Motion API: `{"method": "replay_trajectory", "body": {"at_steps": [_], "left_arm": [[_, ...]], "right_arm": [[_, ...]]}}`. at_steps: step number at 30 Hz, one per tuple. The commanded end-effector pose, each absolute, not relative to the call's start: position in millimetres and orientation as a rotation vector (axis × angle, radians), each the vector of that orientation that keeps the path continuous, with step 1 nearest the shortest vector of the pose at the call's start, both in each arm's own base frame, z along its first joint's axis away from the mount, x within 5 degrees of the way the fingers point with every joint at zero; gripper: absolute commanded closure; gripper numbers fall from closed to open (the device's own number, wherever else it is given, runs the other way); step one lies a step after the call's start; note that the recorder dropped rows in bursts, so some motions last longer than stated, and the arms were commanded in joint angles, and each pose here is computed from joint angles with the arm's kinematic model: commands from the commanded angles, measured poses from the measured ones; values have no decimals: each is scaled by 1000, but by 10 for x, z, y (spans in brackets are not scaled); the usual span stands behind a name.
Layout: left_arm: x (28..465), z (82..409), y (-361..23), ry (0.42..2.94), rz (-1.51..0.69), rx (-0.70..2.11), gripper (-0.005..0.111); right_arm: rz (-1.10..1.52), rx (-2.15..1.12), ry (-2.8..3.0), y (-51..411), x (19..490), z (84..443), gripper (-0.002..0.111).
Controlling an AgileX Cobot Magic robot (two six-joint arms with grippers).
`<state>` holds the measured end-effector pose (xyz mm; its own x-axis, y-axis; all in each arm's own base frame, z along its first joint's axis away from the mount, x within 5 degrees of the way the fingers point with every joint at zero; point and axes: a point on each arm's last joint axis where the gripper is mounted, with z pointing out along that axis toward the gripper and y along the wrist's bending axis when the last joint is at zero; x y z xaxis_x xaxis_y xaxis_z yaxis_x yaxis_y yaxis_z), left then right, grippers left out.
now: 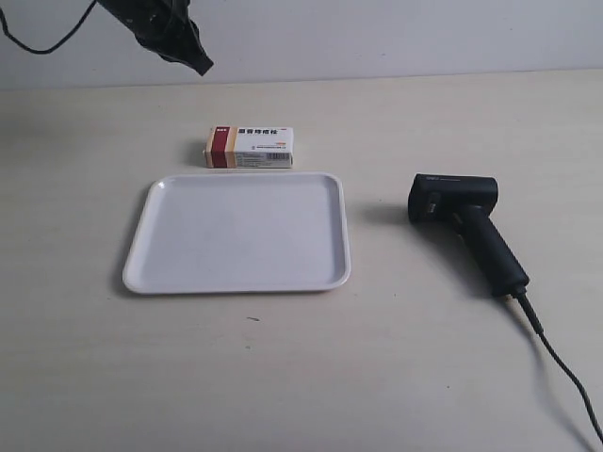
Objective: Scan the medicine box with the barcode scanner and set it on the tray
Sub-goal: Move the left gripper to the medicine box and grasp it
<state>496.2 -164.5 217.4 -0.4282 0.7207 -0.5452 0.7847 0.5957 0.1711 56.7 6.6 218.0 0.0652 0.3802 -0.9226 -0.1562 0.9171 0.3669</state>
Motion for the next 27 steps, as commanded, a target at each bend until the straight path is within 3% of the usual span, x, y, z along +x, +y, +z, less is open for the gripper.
{"method": "replay_trajectory", "body": {"at_steps": [1, 4, 7, 11, 17, 27], "left_arm": [[5027, 1951, -1805, 2204, -141, 1212, 75], [4997, 1893, -1910, 2190, -145, 1258, 36], [4902, 1864, -2023, 2104, -162, 1474, 2], [4877, 1734, -2114, 1978, -184, 1643, 2], [4909, 1455, -2127, 1974, -188, 1692, 2], [4926, 1316, -2148, 1943, -199, 1719, 2]], "right_arm": [[393, 170, 1440, 65, 562, 2177, 108], [374, 153, 1440, 65, 562, 2177, 108], [374, 153, 1440, 65, 562, 2177, 108], [374, 153, 1440, 65, 562, 2177, 108], [374, 153, 1442, 66, 562, 2175, 108], [372, 151, 1442, 66, 562, 2175, 108]]}}
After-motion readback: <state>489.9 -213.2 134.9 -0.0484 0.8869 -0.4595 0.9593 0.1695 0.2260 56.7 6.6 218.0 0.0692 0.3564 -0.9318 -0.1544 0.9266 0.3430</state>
